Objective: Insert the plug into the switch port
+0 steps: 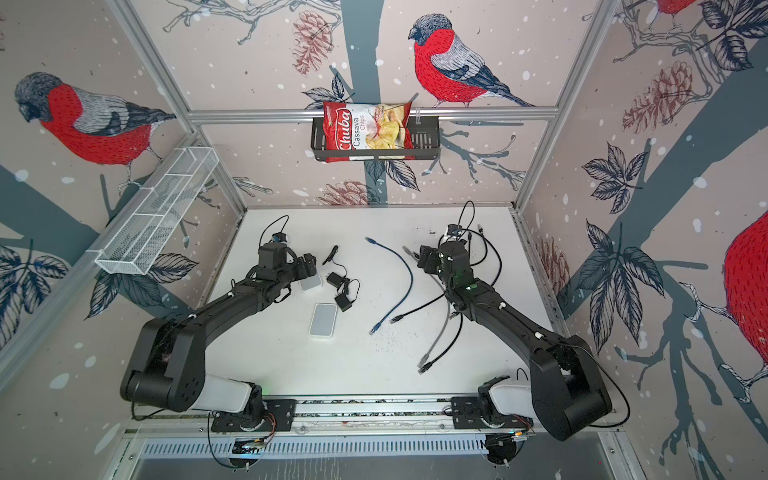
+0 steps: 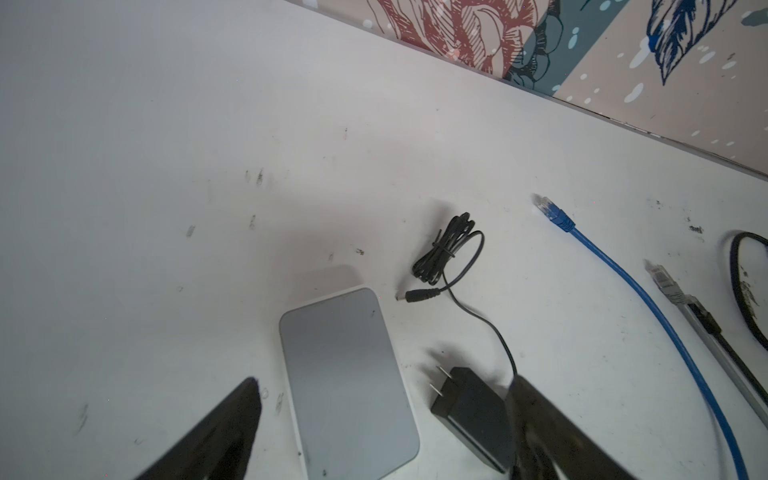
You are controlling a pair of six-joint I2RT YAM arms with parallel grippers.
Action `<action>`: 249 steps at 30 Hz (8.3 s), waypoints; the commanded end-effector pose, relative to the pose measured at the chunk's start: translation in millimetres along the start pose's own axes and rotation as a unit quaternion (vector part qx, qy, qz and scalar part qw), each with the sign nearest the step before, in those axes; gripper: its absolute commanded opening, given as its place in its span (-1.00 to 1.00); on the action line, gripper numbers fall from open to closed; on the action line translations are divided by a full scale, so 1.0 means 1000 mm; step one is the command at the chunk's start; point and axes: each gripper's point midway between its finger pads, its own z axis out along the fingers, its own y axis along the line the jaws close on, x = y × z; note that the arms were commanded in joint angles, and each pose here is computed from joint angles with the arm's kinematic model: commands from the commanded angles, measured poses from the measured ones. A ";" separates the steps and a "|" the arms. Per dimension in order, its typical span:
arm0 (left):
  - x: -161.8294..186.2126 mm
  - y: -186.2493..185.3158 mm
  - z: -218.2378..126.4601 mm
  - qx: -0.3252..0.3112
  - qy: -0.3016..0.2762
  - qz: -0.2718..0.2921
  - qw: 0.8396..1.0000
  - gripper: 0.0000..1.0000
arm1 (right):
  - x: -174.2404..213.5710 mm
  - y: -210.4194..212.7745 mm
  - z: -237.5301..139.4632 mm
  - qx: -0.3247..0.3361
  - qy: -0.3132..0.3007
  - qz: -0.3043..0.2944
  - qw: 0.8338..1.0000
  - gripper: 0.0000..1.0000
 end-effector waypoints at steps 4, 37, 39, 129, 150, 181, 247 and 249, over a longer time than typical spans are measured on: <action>0.004 -0.033 0.014 0.061 0.035 0.045 0.997 0.68 | 0.010 0.032 0.005 -0.050 0.029 -0.017 0.998 0.72; 0.032 -0.032 0.109 -0.086 0.137 0.142 0.977 -0.60 | 0.050 0.072 0.026 -0.078 0.090 -0.070 0.990 0.60; 0.029 -0.033 0.108 -0.084 0.133 0.137 0.978 -0.82 | 0.050 0.073 0.026 -0.079 0.090 -0.072 0.990 0.60; 0.074 -0.194 0.029 0.230 0.112 0.126 0.958 -1.00 | 0.114 0.178 0.096 -0.261 0.246 0.092 0.929 -0.77; 0.088 -0.183 0.027 0.238 0.091 0.123 0.959 -0.09 | 0.090 0.189 0.086 -0.300 0.248 0.099 0.916 -0.83; 0.092 -0.188 0.005 0.300 0.041 0.139 0.943 -0.95 | 0.096 0.178 0.084 -0.288 0.262 0.090 0.917 -0.52; 0.169 -0.025 -0.080 -0.095 0.259 0.028 0.961 0.96 | 0.113 0.147 0.073 -0.267 0.272 0.054 0.923 -0.91; 0.173 -0.025 -0.076 -0.095 0.264 0.027 0.959 0.96 | 0.113 0.147 0.073 -0.268 0.273 0.054 0.922 -0.91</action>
